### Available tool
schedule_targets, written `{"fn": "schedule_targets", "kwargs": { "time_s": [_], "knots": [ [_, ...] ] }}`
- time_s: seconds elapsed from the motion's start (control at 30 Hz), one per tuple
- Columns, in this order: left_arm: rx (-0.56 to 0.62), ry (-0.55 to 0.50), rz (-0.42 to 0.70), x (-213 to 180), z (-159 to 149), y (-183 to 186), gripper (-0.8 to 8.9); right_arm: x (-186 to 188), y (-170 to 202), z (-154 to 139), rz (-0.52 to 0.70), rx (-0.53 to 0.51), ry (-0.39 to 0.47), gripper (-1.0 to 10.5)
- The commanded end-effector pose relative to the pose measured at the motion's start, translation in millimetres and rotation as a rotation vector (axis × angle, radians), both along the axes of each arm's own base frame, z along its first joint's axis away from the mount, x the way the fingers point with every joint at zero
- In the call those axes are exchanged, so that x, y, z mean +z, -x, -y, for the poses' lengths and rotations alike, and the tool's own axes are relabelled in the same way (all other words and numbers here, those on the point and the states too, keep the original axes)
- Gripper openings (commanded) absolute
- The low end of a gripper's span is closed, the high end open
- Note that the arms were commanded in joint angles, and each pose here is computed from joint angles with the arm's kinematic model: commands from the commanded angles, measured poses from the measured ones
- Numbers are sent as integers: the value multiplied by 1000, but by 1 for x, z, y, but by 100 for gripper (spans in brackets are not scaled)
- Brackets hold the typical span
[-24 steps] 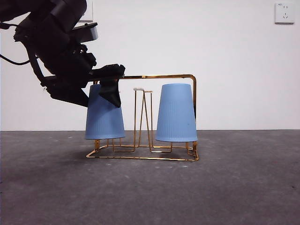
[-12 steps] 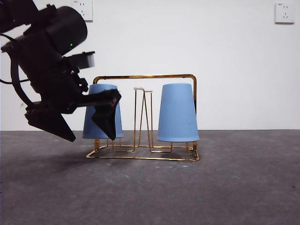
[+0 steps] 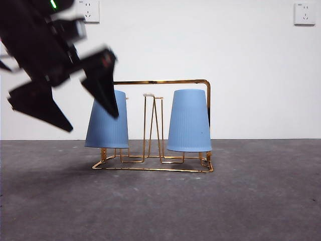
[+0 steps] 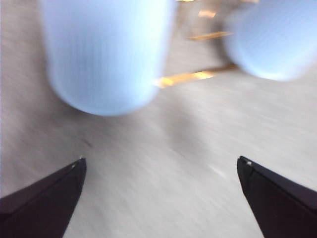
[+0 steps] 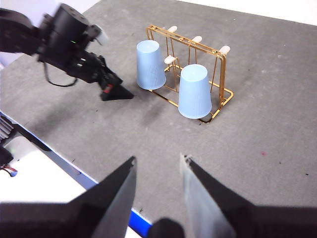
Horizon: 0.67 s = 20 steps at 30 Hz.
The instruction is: Pick up cup 1,put cup 1 in the cup rack,pick up cup 2,put cup 2 in the cup rack
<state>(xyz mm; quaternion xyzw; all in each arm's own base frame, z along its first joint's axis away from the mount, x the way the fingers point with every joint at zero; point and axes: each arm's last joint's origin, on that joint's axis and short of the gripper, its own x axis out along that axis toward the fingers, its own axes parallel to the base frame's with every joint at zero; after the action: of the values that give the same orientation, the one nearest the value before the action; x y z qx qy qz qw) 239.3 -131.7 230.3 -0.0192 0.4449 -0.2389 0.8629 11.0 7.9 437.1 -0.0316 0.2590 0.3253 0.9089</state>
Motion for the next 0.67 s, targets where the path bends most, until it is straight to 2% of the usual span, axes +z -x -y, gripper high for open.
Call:
{"fn": "schedule_targets", "kwargs": {
  "time_s": [0.03,0.23,0.3,0.43,0.5,0.53,0.67],
  "knots": [
    [-43,74,-35,17,-6,18,562,-3,1,1,-11,4,25,155],
    [-147,197,-36,56,-25,67,552,-3,1,1,-12,4,27,155],
    [-175,229,-20,67,-32,83,439,-3,1,1,-13,4,27,155],
    [-222,299,24,84,-48,116,111,-3,1,1,-14,4,28,147],
    [-229,316,60,90,-56,129,-19,-3,1,1,-13,4,28,16],
    [-229,325,79,93,-59,136,-6,-4,1,1,-14,4,28,-17],
    [-226,359,137,100,-69,154,-7,-4,1,0,-17,6,25,-9]
  ]
}}
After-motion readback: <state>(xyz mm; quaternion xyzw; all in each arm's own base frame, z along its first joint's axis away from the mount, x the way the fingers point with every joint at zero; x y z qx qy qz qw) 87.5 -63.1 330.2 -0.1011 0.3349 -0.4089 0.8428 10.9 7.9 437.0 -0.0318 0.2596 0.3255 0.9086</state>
